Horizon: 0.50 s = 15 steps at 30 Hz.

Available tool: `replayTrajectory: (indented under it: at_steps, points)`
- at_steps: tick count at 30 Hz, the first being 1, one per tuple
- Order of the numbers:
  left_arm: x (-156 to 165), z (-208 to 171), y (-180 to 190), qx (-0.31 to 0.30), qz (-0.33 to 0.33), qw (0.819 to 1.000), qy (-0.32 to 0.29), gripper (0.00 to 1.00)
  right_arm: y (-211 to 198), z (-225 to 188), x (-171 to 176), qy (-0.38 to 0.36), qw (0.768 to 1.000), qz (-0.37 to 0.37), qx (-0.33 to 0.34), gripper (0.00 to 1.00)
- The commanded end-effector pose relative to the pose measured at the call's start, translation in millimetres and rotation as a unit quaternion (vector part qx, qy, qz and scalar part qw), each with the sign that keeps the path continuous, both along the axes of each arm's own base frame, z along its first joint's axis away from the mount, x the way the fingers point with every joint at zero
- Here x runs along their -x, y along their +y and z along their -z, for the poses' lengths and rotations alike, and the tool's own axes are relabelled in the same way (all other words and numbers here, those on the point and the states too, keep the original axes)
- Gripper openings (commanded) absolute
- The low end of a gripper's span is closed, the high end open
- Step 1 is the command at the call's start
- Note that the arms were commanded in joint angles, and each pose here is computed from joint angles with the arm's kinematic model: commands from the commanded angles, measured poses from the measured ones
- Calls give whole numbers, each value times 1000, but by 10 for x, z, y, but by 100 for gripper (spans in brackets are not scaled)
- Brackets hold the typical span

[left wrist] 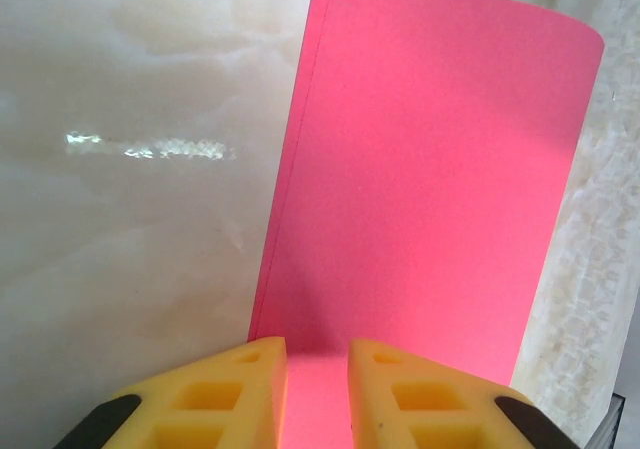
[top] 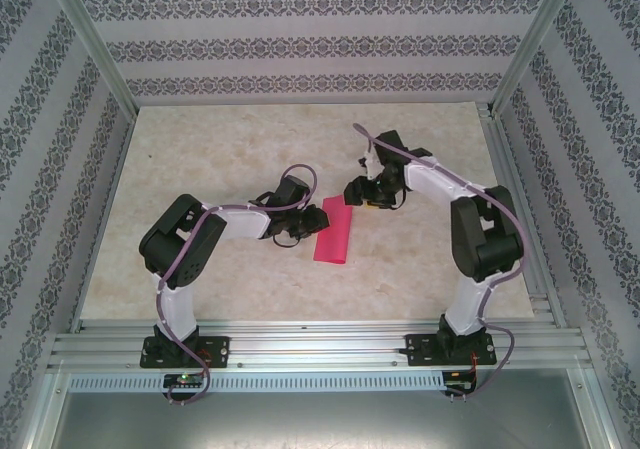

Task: Fold a paper plane with a square sheet of paper (pick it up from the middle)
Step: Hold the square sheet of paper at the center of the table, then fold the square sheet of paper in half at the center of the table.

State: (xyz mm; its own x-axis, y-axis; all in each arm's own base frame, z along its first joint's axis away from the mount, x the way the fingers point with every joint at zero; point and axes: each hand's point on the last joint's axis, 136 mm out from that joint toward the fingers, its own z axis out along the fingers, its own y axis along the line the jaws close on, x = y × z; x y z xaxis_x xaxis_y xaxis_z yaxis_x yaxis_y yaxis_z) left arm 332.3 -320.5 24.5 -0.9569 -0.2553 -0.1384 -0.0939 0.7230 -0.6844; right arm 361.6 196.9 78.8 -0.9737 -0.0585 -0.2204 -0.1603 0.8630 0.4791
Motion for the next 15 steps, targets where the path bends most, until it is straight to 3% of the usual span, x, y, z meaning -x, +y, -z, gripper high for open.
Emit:
replayTrajectory:
  at_steps: [1, 2, 6, 12, 15]
  points:
    - [59, 206, 60, -34, 8, 999, 13, 26, 195, -191, -122, -12, 994, 50, -96, 48]
    - [62, 208, 61, -34, 9, 999, 13, 26, 252, -197, -115, -10, 993, 53, -108, 41]
    - [67, 216, 58, -36, 12, 999, 14, 26, 483, -132, -78, 3, 991, 45, -126, 32]
    - [67, 217, 55, -36, 13, 999, 15, 26, 466, 170, -47, 25, 991, 74, -108, 27]
    - [77, 229, 58, -36, 13, 999, 17, 26, 520, 258, 19, 57, 986, 69, -141, 26]
